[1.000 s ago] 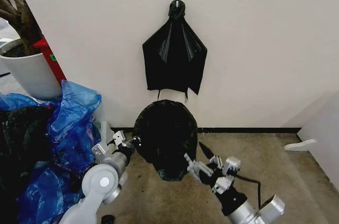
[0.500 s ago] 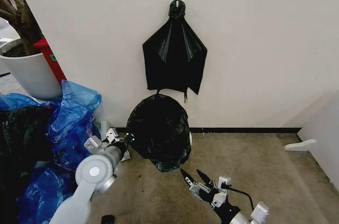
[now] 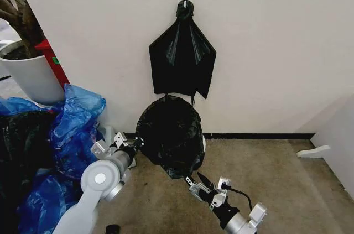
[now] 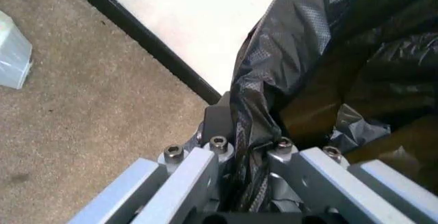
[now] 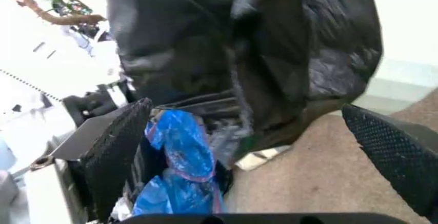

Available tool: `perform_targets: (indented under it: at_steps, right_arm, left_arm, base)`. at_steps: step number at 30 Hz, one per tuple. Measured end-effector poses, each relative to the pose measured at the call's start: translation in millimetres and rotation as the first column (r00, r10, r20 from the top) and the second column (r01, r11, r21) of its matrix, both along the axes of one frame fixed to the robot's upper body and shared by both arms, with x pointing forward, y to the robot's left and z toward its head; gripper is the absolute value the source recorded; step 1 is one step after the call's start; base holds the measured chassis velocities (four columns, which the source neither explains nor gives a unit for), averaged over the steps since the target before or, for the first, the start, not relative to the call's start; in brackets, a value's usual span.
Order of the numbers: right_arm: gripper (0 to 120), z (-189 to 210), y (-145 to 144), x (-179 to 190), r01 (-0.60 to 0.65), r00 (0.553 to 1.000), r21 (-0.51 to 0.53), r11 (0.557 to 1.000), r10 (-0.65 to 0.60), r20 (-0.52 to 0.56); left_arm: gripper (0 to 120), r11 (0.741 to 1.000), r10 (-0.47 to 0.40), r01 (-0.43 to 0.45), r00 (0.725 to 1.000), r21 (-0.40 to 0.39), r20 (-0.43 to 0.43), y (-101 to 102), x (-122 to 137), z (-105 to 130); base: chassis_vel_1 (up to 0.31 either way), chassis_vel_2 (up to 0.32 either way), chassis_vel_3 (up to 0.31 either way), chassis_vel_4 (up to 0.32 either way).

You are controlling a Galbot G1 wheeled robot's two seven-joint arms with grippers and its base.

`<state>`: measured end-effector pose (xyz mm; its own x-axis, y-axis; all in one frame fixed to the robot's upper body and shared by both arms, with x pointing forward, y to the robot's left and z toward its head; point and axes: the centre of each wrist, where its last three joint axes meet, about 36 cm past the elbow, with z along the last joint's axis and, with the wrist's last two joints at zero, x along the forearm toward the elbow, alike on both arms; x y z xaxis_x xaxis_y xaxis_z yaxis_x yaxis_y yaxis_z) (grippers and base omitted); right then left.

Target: Place the garbage bag over the trash bin.

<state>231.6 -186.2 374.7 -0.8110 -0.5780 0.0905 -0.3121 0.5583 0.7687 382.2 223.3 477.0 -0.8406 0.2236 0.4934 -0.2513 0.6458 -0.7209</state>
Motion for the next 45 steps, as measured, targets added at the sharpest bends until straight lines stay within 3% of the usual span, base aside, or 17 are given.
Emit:
perform_targets:
  at_steps: [6,8,13,16,27,35,45]
  right_arm:
    - [74,-3.8,-1.5,2.0,0.028,1.000,-0.015,1.000,-0.028,-0.001]
    - [73,-4.0,-1.9,2.2,0.030,1.000,-0.017,0.999,-0.030,0.000]
    - [49,-5.7,-5.3,2.3,0.046,0.999,-0.027,0.999,-0.046,0.002]
    - [42,-8.9,-7.1,1.8,0.053,0.999,-0.032,0.998,-0.053,0.003]
    - [0,-34.6,-28.2,3.2,0.056,0.998,-0.053,0.997,-0.055,0.022]
    - [0,-51.6,-43.5,5.8,0.029,0.997,-0.016,0.999,-0.027,0.069]
    - [0,-78.8,-82.8,18.3,-0.120,0.972,-0.011,0.993,0.120,0.202]
  left_arm:
    - [1,1.000,-0.004,0.004,1.000,0.001,-0.009,-0.3,-5.1,-1.1]
    - [1,1.000,-0.003,0.003,1.000,0.001,-0.009,-0.1,-5.8,-0.8]
    - [1,1.000,-0.004,0.004,1.000,-0.009,-0.012,2.3,-8.6,1.5]
    - [1,1.000,-0.006,0.006,1.000,-0.021,-0.020,2.4,-9.4,3.2]
    - [1,0.992,-0.037,0.024,0.994,-0.127,-0.100,10.8,-15.4,16.1]
    - [1,0.987,-0.062,0.043,0.991,-0.157,-0.120,21.4,-19.2,21.5]
    - [1,0.980,-0.098,0.074,0.988,-0.186,-0.122,22.8,-18.9,24.2]
  base:
    - [0.000,0.000,0.000,0.000]
    - [0.000,0.000,0.000,0.000]
    - [0.000,0.000,0.000,0.000]
    - [0.000,0.000,0.000,0.000]
    - [0.000,0.000,0.000,0.000]
    - [0.000,0.000,0.000,0.000]
    - [0.000,0.000,0.000,0.000]
